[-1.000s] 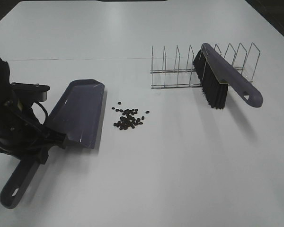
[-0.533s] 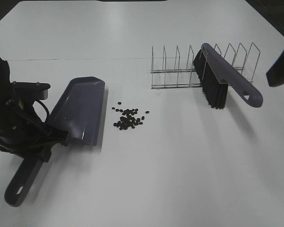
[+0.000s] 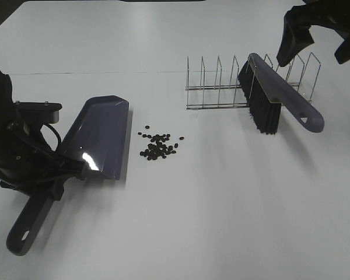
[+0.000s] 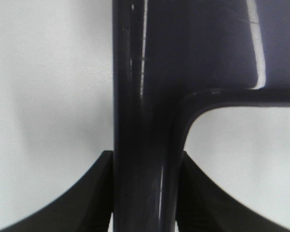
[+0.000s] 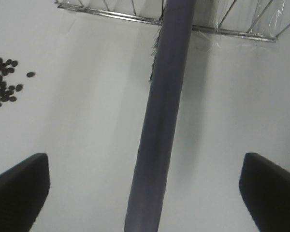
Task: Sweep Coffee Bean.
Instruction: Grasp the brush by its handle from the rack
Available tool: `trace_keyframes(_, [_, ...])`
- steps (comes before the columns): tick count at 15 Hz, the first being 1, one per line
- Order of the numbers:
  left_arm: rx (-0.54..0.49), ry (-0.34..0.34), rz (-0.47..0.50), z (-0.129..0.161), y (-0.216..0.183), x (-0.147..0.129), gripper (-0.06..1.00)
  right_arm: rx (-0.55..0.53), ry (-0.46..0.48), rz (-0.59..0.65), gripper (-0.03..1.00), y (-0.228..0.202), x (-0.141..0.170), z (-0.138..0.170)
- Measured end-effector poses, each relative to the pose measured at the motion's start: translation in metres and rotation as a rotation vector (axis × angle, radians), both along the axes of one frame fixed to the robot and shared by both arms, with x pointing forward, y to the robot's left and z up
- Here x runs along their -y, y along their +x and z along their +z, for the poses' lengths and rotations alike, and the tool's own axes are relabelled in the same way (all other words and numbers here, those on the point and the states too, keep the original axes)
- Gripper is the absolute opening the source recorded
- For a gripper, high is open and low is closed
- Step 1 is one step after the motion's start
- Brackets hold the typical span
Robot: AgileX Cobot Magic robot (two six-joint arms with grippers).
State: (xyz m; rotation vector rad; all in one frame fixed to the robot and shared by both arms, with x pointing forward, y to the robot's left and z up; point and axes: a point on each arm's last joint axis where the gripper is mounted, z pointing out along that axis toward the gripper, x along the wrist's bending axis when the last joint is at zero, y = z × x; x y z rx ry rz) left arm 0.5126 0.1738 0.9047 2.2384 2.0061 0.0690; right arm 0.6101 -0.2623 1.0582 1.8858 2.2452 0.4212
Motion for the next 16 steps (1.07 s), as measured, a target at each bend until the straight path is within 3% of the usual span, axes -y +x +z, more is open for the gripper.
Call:
trace_keyframes(7, [-0.015, -0.007, 0.014, 0.0, -0.001, 0.001, 0.31, -0.153, -0.043, 0.043, 0.99, 0.106, -0.007, -0.086])
trace_keyframes(14, [-0.027, -0.005, 0.016, 0.0, -0.002, 0.0, 0.31, -0.238, -0.046, 0.054, 0.96, 0.122, -0.008, -0.142])
trace_keyframes(16, [-0.027, -0.005, 0.016, 0.0, -0.002, 0.0, 0.31, -0.239, -0.029, 0.051, 0.9, 0.122, -0.01, -0.142])
